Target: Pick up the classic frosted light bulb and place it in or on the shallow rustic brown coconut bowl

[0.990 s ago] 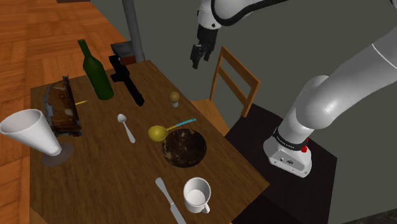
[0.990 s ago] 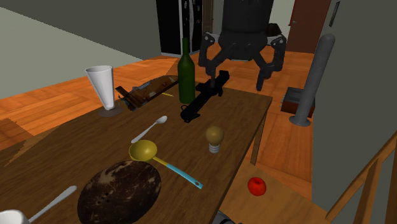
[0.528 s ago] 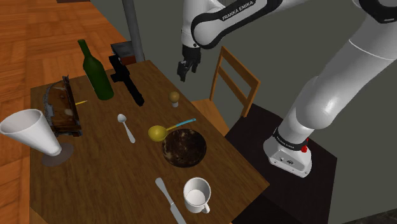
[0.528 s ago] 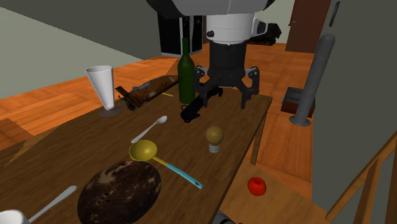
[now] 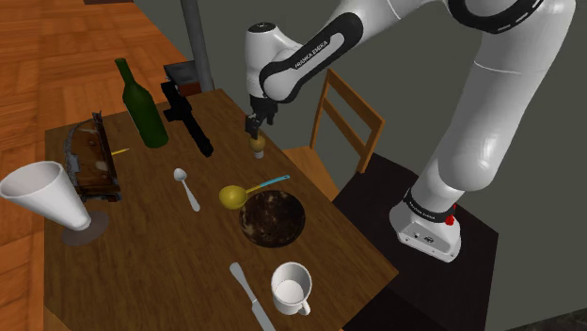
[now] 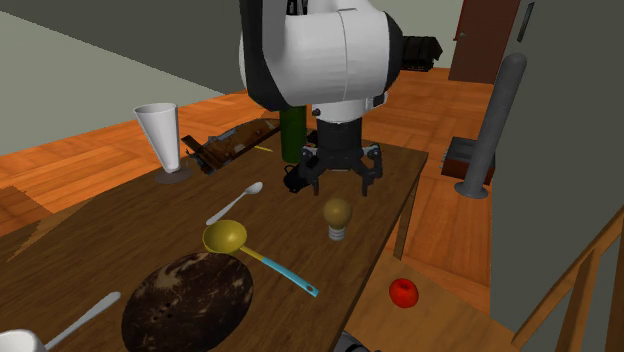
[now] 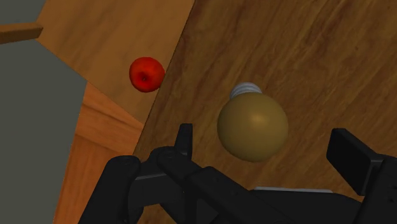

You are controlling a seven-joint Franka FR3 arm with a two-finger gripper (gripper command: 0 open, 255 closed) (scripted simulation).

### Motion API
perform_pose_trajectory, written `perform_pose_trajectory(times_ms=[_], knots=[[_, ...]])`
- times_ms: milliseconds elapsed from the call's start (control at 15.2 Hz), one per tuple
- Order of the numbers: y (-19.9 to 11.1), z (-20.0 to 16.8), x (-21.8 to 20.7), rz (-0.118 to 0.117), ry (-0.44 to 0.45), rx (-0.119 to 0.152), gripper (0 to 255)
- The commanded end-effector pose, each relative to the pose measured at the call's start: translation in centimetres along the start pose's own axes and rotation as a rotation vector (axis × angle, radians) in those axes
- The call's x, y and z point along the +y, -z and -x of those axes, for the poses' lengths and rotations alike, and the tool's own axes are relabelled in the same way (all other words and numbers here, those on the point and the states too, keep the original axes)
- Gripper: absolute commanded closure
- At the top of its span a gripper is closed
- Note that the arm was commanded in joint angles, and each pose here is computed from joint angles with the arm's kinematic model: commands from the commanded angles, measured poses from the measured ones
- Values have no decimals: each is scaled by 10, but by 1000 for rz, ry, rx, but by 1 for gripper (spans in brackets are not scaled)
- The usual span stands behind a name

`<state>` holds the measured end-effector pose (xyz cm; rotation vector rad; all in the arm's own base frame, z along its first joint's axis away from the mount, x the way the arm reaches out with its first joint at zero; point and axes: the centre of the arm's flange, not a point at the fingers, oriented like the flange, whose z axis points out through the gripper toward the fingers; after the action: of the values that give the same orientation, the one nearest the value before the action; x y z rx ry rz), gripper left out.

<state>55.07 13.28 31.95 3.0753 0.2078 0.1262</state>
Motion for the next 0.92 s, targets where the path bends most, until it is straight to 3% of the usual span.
perform_pose_trajectory(times_ms=[0,462,858], knots=[[-17,-11,-7,8,4,-4,0],[-54,-10,-7,8,4,-4,0],[-57,-10,-6,8,4,-4,0]])
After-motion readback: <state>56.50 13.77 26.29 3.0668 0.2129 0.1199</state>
